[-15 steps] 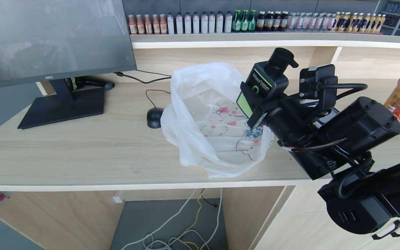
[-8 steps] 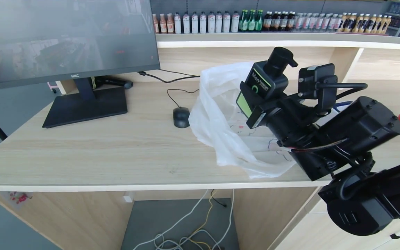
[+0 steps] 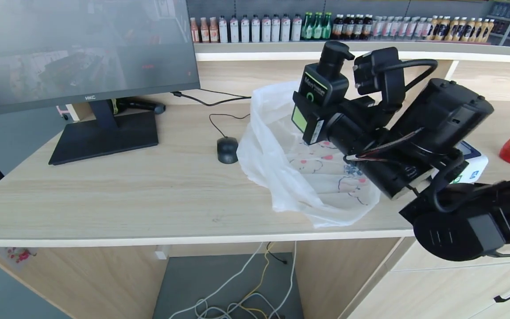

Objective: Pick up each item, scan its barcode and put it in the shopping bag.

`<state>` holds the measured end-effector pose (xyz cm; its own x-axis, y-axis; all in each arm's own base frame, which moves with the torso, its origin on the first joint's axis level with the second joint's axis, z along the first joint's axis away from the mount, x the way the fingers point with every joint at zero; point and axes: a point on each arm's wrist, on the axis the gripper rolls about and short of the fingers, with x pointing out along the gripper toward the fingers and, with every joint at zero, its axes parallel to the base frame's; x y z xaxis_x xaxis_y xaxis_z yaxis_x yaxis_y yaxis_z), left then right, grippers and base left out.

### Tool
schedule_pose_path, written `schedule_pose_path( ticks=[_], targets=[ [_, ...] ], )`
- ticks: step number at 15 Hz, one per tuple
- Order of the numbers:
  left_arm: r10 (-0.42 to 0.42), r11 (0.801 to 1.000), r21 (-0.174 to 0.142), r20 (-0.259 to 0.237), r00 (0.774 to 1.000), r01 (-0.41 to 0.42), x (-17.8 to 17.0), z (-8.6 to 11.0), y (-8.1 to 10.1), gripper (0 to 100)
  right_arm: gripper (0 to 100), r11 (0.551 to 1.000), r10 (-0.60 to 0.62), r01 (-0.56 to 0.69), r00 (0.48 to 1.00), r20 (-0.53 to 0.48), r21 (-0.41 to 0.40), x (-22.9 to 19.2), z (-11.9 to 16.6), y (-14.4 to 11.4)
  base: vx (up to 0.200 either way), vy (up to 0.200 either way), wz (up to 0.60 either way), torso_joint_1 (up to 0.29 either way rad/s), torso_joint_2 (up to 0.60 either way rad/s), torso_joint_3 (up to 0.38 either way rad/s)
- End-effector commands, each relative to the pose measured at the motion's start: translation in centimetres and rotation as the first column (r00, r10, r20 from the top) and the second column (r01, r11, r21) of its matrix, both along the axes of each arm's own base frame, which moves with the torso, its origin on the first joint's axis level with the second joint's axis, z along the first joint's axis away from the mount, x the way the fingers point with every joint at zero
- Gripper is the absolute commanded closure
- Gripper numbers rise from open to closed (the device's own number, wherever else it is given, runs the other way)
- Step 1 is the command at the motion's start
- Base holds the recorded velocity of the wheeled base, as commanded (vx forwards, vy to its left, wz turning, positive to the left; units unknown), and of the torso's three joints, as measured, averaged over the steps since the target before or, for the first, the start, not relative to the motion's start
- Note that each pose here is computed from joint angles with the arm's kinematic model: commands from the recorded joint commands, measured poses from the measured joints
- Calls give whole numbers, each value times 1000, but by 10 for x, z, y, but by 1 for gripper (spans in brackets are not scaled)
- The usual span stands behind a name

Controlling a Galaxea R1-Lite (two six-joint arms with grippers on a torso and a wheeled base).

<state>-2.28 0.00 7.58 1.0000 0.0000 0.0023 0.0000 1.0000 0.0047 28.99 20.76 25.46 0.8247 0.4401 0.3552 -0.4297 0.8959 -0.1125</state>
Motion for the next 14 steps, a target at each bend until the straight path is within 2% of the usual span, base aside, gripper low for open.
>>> schedule_pose_path(
  ticks=[1,4,10,14],
  targets=[
    [0,1000,0,1,1000,0,0,0,0,0,100,1000,-1,1,1000,8,8,7,32,6,0,0,0,0,0,0],
    [0,1000,0,1,1000,0,0,0,0,0,100,999,-1,-1,1000,-31,-39,12,25,14,0,0,0,0,0,0],
    [0,1000,0,1,1000,0,0,0,0,0,100,997,10,-17,996,-90,-82,27,-4,29,0,0,0,0,0,0],
    [0,1000,0,1,1000,0,0,0,0,0,100,997,-16,8,995,-94,-77,53,-14,32,0,0,0,0,0,0]
  ],
)
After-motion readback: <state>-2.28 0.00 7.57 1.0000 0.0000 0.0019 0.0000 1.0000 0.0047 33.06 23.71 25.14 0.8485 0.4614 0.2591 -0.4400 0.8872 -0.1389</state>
